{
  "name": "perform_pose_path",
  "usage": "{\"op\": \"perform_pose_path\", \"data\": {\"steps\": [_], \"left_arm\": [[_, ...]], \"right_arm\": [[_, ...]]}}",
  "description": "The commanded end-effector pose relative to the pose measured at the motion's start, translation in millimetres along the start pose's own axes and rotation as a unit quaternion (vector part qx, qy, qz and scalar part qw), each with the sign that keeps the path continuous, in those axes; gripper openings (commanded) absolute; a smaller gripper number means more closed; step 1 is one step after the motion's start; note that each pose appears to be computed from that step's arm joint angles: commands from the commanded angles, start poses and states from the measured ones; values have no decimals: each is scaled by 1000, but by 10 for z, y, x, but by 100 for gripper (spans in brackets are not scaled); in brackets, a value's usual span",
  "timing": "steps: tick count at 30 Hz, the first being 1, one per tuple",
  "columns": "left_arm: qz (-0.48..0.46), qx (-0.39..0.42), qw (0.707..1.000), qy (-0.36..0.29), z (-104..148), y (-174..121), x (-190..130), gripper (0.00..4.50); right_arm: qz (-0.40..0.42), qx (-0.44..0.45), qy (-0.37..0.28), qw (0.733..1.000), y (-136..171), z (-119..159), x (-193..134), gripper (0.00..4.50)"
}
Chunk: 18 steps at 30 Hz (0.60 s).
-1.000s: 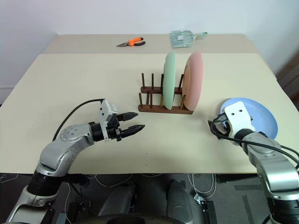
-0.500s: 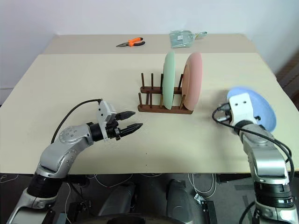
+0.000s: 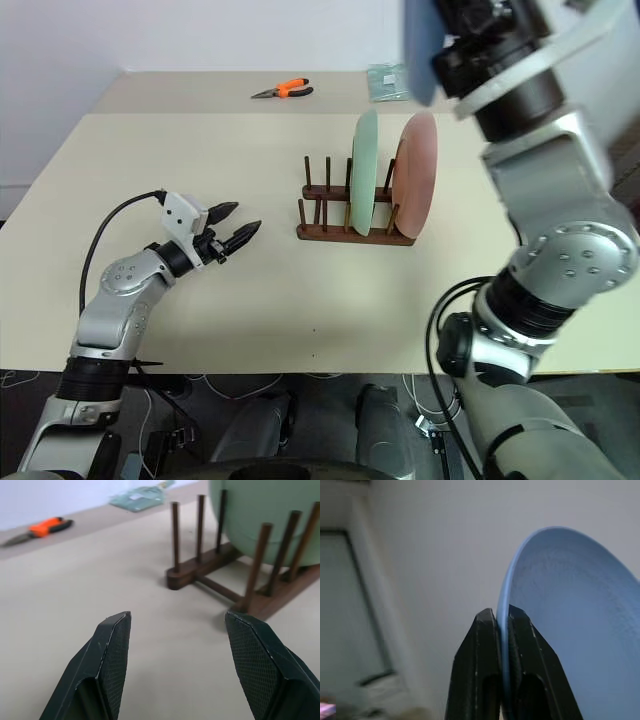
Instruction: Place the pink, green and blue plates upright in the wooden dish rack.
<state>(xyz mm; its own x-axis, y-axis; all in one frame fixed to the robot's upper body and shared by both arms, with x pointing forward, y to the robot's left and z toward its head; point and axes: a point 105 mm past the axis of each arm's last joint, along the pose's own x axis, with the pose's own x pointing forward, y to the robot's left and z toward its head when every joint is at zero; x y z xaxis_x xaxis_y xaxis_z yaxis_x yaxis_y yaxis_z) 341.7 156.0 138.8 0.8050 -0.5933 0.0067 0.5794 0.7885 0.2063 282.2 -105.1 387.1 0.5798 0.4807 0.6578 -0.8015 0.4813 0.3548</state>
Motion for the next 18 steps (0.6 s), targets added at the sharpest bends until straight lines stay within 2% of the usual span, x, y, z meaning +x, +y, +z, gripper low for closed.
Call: {"op": "perform_pose_path", "data": {"steps": [1, 8, 18], "left_arm": [[19, 27, 999, -23, 134, 80, -62, 307], [20, 29, 999, -21, 131, 24, -114, 307], [9, 23, 1000, -16, 130, -42, -155, 307]], "right_arm": [[-41, 136, 18, 990, -17, -351, 158, 1], [-124, 230, 63, 963, -217, -839, 198, 1], [-169, 239, 89, 952, -336, -1060, 167, 1]]}}
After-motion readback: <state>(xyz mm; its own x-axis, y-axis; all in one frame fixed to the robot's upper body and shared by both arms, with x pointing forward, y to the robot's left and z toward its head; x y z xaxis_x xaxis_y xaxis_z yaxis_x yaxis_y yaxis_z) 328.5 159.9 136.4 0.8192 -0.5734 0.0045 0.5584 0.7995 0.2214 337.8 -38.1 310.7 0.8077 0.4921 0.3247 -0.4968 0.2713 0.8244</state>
